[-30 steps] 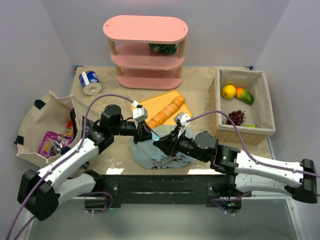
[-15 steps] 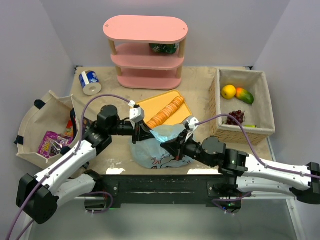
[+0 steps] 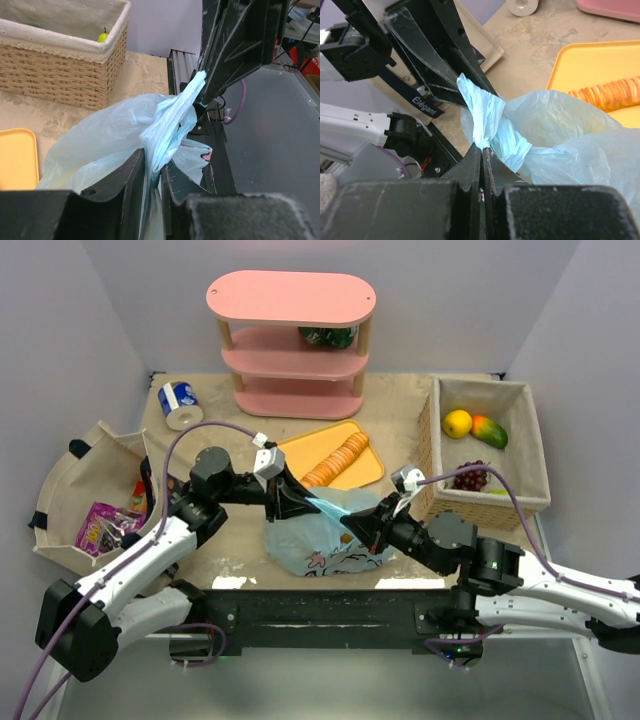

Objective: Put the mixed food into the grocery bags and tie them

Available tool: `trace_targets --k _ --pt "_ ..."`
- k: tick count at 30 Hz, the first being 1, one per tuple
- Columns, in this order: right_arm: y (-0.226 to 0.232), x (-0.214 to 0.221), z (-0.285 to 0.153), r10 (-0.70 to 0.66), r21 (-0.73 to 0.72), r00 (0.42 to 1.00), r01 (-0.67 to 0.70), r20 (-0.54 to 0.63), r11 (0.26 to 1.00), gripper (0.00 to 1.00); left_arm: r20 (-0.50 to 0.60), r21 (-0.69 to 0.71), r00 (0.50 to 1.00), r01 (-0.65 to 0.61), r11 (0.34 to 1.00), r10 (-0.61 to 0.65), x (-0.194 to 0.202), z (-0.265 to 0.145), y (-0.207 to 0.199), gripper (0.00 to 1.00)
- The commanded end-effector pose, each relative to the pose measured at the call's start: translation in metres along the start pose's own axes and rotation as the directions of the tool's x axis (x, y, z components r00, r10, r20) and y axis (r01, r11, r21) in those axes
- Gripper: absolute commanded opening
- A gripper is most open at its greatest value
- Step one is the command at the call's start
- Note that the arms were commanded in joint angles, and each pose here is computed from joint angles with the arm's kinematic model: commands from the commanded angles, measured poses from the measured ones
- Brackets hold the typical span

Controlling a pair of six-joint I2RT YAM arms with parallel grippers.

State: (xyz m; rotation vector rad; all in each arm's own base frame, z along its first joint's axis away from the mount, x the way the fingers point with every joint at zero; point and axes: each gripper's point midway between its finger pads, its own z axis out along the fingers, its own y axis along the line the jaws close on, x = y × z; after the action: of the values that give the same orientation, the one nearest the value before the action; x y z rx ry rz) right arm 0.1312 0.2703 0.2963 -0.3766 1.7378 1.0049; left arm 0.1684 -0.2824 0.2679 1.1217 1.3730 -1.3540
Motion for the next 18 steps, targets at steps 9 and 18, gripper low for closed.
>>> trace_targets --k 9,18 --pt "0.009 0.010 0.011 0.039 -0.017 0.999 -0.039 -0.029 0.999 0.00 0.083 0.071 0.995 -0.061 0.996 0.055 -0.032 0.011 -0.012 0.34" --pt "0.001 -0.005 0.001 0.031 0.011 0.999 -0.031 0.022 0.999 0.46 0.116 0.081 0.991 -0.074 0.994 0.064 -0.038 0.016 -0.017 0.00"
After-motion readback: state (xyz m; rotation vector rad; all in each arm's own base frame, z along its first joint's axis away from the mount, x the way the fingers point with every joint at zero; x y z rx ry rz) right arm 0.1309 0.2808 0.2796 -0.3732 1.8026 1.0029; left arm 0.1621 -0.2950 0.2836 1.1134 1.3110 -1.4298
